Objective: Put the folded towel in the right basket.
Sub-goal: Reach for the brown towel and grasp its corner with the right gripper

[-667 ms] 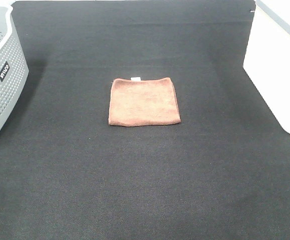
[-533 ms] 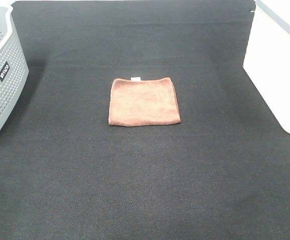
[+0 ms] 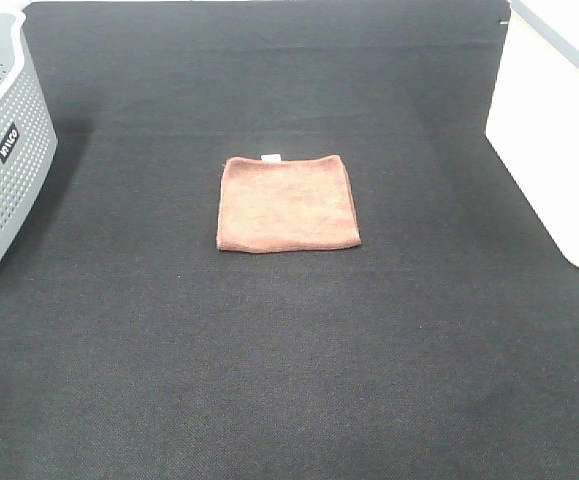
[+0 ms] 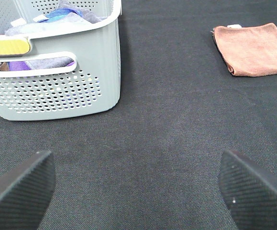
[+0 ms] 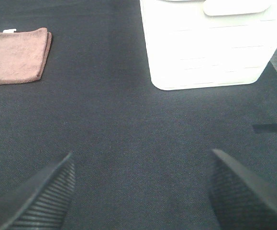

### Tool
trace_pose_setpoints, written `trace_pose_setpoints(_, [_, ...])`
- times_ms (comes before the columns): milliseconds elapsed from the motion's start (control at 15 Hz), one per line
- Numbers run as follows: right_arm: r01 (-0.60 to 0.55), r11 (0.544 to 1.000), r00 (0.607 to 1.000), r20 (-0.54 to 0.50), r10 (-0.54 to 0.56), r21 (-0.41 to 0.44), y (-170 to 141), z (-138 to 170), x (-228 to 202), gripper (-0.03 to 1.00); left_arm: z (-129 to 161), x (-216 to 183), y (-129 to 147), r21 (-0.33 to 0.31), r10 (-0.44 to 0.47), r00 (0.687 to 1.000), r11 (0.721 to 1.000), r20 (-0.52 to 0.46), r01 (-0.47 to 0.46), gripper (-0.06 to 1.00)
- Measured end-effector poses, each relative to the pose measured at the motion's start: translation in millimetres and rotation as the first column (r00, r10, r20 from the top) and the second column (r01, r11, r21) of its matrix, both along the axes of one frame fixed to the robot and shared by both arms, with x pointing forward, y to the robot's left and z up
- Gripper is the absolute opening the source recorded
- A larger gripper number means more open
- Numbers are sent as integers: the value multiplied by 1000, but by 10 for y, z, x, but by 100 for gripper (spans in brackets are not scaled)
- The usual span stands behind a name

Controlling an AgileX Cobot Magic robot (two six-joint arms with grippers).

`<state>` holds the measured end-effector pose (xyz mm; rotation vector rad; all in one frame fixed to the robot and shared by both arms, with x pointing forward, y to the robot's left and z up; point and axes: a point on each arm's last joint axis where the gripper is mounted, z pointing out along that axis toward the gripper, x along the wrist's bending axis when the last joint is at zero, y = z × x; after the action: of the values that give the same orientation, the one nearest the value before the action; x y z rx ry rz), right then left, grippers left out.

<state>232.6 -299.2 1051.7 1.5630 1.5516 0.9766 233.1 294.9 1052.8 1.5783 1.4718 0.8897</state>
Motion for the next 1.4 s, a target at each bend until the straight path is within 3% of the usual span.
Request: trace_pose_setpoints(1400, [0, 1000, 1000, 0, 0, 0, 0, 0, 0, 72, 0, 0, 0, 0, 0, 1000, 1000, 0, 0, 88])
